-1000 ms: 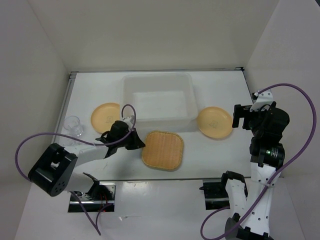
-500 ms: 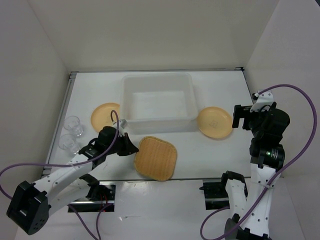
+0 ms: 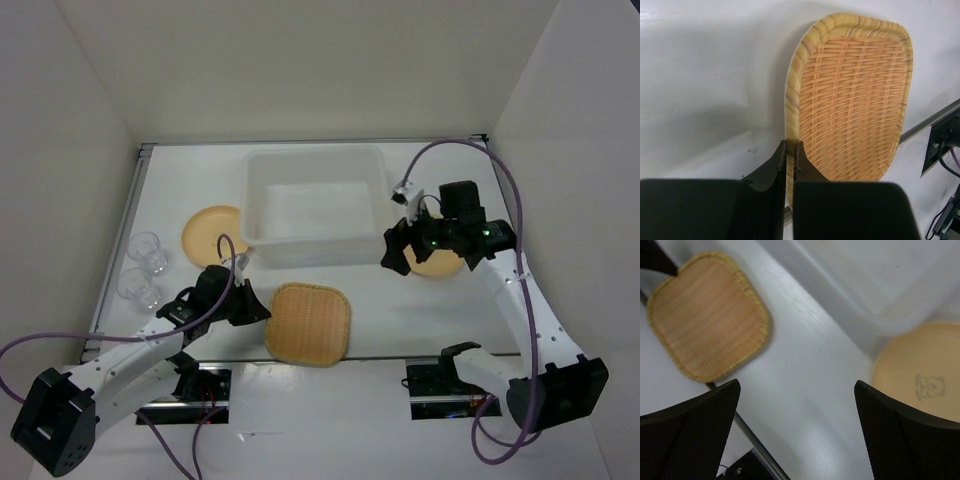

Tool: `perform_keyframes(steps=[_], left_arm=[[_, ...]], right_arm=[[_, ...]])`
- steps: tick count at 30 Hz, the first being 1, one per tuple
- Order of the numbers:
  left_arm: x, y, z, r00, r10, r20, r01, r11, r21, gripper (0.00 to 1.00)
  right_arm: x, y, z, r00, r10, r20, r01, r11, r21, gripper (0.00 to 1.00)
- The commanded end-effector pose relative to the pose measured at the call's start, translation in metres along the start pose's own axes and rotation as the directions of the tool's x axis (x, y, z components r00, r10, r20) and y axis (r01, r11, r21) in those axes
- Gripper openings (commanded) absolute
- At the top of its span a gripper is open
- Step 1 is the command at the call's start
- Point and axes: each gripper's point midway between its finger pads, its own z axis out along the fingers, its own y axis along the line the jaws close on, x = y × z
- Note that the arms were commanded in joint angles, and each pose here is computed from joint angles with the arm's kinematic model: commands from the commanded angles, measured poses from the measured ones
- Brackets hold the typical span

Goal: Place the mixed dishes into the plastic bin

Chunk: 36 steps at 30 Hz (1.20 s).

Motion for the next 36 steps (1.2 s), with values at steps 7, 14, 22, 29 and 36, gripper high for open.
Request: perform_keyframes(steps=[7, 14, 22, 29, 36], left_arm=[[0.007, 0.0, 0.009, 1.0, -0.001, -0.03, 0.001, 1.0, 0.021, 0.0], [0.014, 0.002, 0.016, 0.995, 0.032, -0.092, -0.03, 0.999, 0.024, 0.0], [0.017, 0.002, 0.017, 0.994, 0.029, -0.106, -0.027, 0.999, 0.025, 0.0], [0.018, 0.001, 0.016, 0.993, 0.029, -0.112, -0.026, 0.999, 0.032, 0.02], [0.023, 0.004, 0.018, 0.99, 0.031, -0.137, -0.027, 0.999, 0.025, 0.06]], right_arm=[[0.025, 0.06, 0.059, 0.983, -0.063, -0.173, 0.018, 0.968, -0.249, 0.96], [0.053, 0.083, 0.096, 0.936, -0.107, -0.335, -0.015, 0.939, -0.343, 0.8], [0.06, 0.074, 0.119, 0.906, -0.136, -0.402, 0.026, 0.963, -0.267, 0.12], [0.059, 0.058, 0.107, 0.853, -0.311, -0.419, 0.309, 0.948, -0.075, 0.0], [0.078, 0.058, 0.103, 0.63, -0.611, -0.479, 0.648, 0.754, -0.108, 0.0]])
